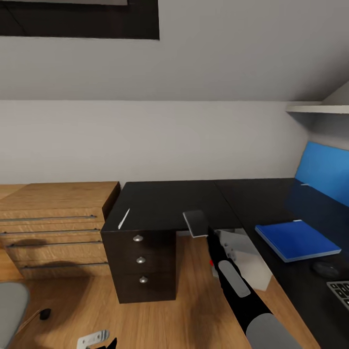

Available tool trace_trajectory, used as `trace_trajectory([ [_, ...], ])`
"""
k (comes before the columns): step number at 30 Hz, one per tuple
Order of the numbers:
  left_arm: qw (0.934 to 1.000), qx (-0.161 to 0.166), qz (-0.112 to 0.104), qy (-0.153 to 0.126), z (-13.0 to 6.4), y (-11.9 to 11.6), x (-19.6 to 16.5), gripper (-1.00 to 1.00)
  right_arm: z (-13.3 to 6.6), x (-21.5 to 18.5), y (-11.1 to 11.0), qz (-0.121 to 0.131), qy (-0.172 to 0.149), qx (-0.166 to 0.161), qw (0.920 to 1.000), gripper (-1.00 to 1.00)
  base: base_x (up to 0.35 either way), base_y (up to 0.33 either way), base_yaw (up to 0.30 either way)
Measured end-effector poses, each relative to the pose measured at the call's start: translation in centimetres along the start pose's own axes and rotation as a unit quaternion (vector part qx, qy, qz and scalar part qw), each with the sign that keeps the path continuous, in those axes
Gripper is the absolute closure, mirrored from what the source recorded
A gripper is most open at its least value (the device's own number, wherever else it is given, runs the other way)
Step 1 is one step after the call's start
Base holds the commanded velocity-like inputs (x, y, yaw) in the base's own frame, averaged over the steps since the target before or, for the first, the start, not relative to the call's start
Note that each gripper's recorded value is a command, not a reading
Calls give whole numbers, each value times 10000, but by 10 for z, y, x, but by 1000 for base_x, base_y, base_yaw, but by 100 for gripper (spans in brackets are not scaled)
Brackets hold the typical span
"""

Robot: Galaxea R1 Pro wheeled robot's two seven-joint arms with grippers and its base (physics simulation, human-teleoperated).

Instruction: In the bedroom, organize the workspace by keeping the computer under the desk, ensuring the monitor is on the desk, placing the keyboard on the desk next to the monitor, placing the mouse on the desk next to the keyboard, moving the folder from the swivel chair onto the desk next to the mouse, stacking the notebook on top of the folder with the pen on top of the notebook, and positioning the swivel chair next to the desk.

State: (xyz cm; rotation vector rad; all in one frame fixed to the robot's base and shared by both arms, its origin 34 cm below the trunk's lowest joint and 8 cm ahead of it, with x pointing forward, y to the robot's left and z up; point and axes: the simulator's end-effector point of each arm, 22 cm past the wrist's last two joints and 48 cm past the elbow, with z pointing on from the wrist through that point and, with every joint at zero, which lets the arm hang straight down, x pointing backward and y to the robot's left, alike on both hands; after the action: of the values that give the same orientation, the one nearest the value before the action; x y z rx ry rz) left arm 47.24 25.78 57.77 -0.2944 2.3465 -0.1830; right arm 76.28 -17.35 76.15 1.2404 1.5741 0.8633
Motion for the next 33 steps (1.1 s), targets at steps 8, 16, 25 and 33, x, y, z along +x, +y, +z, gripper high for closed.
trace_trajectory([
  [8, 10000, 28, -4, 7, 9, 3, 12, -100, 3, 13, -14, -25, 214, -3, 9998, -100, 0, 0, 0],
  [16, 10000, 24, -4, 17, 19, 7, 24, -100, 6, 17, -29, -27, 219, -8, 9998, -100, 0, 0, 0],
  [25, 9999, 1, -5, 119, 23, 11, 37, -100, 7, 18, -25, -27, 227, -181, 9996, -100, 0, 0, 0],
  [33, 9999, -5, -6, 122, 23, 12, 38, -100, 6, 22, -22, -35, 307, -248, 9992, -100, 137, 0, 0],
])
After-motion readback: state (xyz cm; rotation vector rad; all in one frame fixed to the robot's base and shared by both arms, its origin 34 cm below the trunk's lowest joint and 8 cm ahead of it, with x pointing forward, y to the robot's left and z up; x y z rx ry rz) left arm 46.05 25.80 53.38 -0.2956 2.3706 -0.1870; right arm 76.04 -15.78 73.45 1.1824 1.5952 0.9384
